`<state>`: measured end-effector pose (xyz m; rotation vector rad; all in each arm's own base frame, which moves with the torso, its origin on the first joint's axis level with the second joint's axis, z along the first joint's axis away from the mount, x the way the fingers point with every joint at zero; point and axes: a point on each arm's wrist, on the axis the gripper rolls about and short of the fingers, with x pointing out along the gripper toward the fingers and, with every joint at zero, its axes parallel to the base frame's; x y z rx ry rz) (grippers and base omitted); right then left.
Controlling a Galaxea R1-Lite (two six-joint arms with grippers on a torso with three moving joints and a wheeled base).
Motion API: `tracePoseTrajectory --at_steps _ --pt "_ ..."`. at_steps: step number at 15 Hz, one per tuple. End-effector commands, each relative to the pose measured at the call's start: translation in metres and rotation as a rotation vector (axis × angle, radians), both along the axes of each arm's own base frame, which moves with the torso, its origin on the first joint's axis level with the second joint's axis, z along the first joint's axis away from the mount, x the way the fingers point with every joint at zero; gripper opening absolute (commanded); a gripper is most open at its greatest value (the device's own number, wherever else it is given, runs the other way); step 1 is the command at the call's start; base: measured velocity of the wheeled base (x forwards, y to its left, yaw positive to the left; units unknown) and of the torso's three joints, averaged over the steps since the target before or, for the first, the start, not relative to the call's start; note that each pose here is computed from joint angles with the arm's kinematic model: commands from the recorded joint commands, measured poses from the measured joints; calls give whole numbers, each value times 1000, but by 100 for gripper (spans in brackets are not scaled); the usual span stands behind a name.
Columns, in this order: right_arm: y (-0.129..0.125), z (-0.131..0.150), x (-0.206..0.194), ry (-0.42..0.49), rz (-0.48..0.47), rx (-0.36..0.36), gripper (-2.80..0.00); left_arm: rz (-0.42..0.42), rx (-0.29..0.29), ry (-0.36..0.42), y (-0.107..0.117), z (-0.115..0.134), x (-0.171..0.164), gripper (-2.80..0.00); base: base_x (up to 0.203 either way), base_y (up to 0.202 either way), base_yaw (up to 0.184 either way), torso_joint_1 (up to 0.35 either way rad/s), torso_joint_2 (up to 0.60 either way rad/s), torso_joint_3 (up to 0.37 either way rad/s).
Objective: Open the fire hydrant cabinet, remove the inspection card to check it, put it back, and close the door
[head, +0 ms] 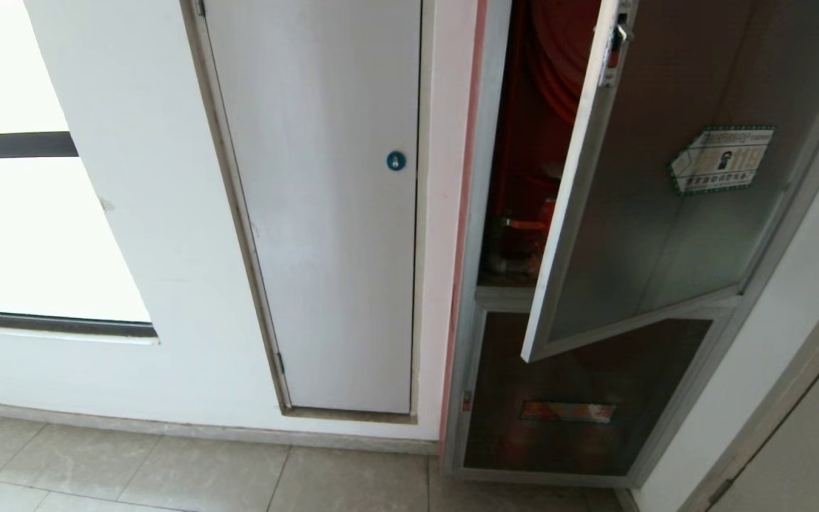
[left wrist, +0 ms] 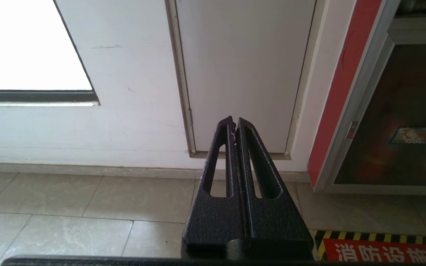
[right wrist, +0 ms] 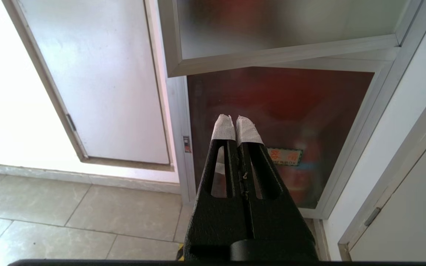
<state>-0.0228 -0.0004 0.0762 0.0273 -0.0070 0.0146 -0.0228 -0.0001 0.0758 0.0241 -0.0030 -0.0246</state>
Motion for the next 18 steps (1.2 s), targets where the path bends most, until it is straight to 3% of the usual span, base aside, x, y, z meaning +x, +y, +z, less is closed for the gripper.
tracePoseTrajectory --at_steps 1,18 --pt "0 -1 0 4 1 0 -280 0 1 7 0 -2 1 -280 0 0 0 0 0 0" --pt "0 1 0 15 7 -29 -280 0 -1 7 0 -2 1 -280 0 0 0 0 0 0"
